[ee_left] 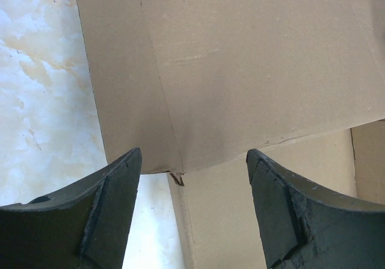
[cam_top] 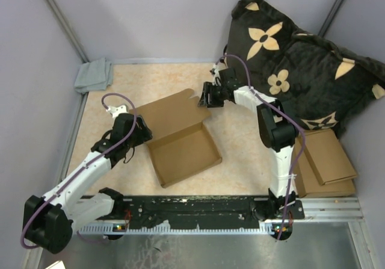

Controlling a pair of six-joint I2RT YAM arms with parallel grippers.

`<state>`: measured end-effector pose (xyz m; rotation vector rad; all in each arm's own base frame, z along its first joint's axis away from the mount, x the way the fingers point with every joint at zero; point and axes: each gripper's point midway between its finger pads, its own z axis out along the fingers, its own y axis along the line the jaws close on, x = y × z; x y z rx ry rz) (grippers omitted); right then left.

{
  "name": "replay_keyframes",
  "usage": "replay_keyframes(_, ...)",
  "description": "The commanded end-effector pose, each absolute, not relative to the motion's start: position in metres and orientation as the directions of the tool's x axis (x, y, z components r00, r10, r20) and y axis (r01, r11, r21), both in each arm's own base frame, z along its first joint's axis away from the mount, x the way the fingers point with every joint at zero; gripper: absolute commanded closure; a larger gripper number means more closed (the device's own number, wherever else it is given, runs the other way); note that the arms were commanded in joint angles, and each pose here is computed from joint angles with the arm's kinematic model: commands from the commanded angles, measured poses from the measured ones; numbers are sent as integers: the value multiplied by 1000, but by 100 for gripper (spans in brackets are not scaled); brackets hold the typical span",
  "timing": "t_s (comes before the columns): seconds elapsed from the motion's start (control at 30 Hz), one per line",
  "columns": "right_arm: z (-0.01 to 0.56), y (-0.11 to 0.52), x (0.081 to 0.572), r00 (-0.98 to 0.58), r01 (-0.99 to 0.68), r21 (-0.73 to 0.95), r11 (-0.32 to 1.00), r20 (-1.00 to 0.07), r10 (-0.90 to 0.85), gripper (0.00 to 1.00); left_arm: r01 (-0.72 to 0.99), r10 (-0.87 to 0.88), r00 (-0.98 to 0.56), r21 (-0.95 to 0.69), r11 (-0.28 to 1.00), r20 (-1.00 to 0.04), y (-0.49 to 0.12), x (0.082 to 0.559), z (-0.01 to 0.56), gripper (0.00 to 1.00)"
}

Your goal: Fold the paper box

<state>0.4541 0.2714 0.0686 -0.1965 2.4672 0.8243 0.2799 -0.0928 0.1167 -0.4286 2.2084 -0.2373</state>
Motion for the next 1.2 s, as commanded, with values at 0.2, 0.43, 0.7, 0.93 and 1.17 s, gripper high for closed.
replay_keyframes(0.2,98,307,446,-840,-425,657,623,-543,0,51,-235,-381,-561,-301,924,-734,-85,277,119,23)
replay_keyframes(0.43,107,295,445,-811,-432,603,671,-585,3,100,-232,-373,-562,-292,928,-738,-84,279,118,23)
replay_keyframes(0.7,107,242,429,-759,-350,414,841,-651,4,100,-208,-340,-578,-269,941,-742,-93,305,126,21)
replay_keyframes(0.93,109,197,404,-728,-235,298,925,-685,36,100,-207,-314,-604,-236,949,-733,-99,322,124,22)
replay_keyframes(1.17,126,186,391,-693,-213,295,932,-718,69,100,-148,-282,-668,-249,957,-688,-117,328,107,24)
